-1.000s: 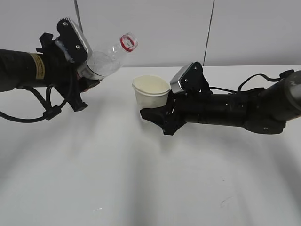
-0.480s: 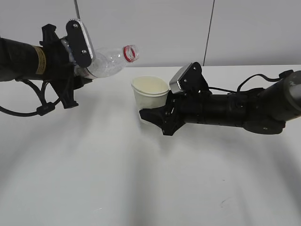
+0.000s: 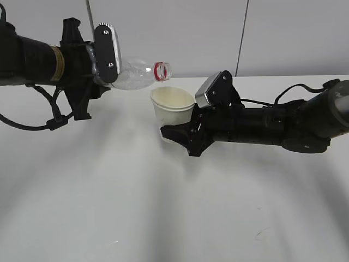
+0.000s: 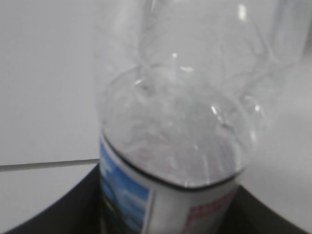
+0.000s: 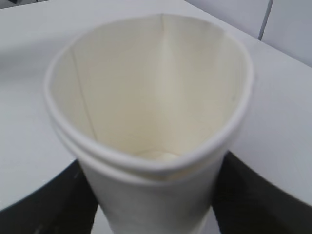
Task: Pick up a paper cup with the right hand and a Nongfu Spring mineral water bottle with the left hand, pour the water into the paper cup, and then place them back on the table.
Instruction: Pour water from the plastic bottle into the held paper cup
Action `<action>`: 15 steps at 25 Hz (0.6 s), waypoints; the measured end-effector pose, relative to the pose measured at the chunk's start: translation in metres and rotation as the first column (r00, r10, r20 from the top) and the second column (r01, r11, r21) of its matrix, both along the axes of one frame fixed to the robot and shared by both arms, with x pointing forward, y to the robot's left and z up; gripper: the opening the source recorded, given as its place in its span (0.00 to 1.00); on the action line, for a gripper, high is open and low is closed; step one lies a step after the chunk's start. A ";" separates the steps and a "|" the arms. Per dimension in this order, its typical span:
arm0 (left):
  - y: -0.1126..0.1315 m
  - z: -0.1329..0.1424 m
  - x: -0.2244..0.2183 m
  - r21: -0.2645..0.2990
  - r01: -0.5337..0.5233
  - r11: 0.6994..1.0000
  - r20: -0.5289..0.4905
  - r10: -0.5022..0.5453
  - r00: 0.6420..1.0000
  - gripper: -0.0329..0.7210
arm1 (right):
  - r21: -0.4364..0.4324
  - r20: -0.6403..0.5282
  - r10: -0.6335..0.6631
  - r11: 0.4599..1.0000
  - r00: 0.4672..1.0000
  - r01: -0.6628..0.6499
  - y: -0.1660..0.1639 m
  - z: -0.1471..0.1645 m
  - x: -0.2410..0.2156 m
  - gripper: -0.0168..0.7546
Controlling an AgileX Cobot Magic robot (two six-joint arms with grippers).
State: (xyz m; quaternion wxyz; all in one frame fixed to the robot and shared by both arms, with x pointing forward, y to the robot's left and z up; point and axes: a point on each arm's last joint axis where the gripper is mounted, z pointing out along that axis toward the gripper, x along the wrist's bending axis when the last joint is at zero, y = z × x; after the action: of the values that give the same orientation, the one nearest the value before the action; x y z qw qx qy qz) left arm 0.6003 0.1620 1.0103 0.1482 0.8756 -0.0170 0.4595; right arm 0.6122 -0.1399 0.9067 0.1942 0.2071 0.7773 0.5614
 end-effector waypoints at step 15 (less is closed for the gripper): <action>0.002 0.001 0.001 0.164 0.058 0.985 0.052 -0.067 0.996 0.52 | -0.036 -0.002 0.018 0.999 1.000 -0.018 0.000 -0.003 -0.001 0.65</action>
State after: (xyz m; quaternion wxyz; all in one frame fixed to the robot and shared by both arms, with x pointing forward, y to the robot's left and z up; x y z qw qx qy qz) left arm 0.6016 0.1644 1.0113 0.0901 0.8703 -0.0860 0.4764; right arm 0.6108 -0.1401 0.9040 0.1922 0.1971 0.7894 0.5488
